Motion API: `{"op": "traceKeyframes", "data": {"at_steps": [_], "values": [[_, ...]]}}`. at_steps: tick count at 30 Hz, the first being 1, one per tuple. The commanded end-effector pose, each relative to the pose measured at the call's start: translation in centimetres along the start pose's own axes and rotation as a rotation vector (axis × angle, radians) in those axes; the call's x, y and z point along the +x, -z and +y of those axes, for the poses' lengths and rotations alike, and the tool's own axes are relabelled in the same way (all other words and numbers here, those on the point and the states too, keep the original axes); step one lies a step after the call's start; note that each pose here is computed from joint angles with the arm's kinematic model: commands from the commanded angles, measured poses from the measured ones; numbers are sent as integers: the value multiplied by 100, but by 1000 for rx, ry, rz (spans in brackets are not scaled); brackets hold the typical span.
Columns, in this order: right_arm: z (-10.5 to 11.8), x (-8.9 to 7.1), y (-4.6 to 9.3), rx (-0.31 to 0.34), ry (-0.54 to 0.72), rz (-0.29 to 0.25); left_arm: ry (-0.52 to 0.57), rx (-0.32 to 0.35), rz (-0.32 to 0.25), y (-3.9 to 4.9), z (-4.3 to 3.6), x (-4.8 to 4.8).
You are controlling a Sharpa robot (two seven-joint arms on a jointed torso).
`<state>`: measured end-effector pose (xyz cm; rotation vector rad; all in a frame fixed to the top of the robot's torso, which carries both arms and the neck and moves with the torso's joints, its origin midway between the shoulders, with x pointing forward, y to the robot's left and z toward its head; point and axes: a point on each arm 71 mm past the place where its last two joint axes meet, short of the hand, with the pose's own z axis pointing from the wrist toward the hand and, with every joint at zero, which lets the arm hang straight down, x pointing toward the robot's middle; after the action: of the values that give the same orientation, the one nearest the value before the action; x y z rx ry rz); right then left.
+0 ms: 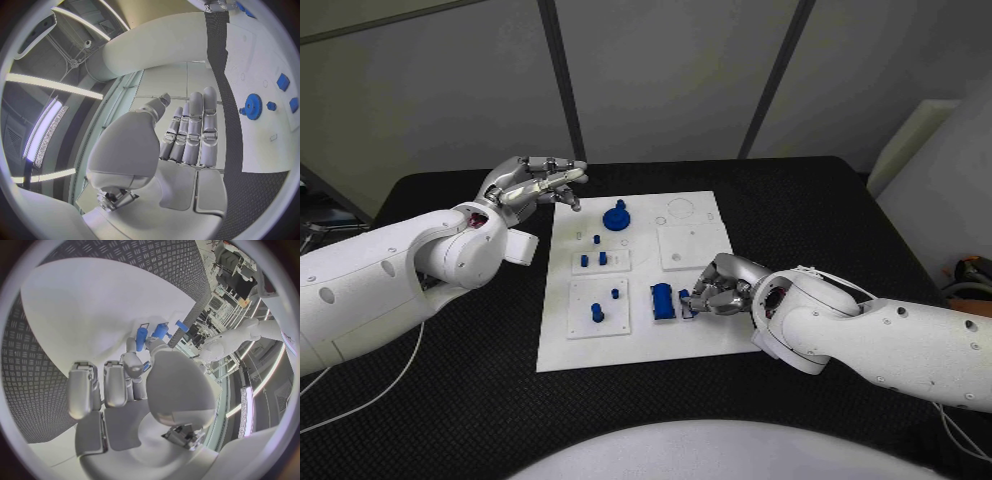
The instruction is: Assemble the parts on the task board
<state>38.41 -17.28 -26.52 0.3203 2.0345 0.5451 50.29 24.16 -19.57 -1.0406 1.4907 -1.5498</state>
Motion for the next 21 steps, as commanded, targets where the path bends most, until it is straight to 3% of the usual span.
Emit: {"op": "traceKeyframes", "data": {"at_steps": [1, 21], "values": [[-2, 17, -3, 5, -1, 21, 8, 3, 15, -4, -12, 17], [48, 35, 6, -13, -4, 25, 9, -2, 18, -6, -6, 10]]}}
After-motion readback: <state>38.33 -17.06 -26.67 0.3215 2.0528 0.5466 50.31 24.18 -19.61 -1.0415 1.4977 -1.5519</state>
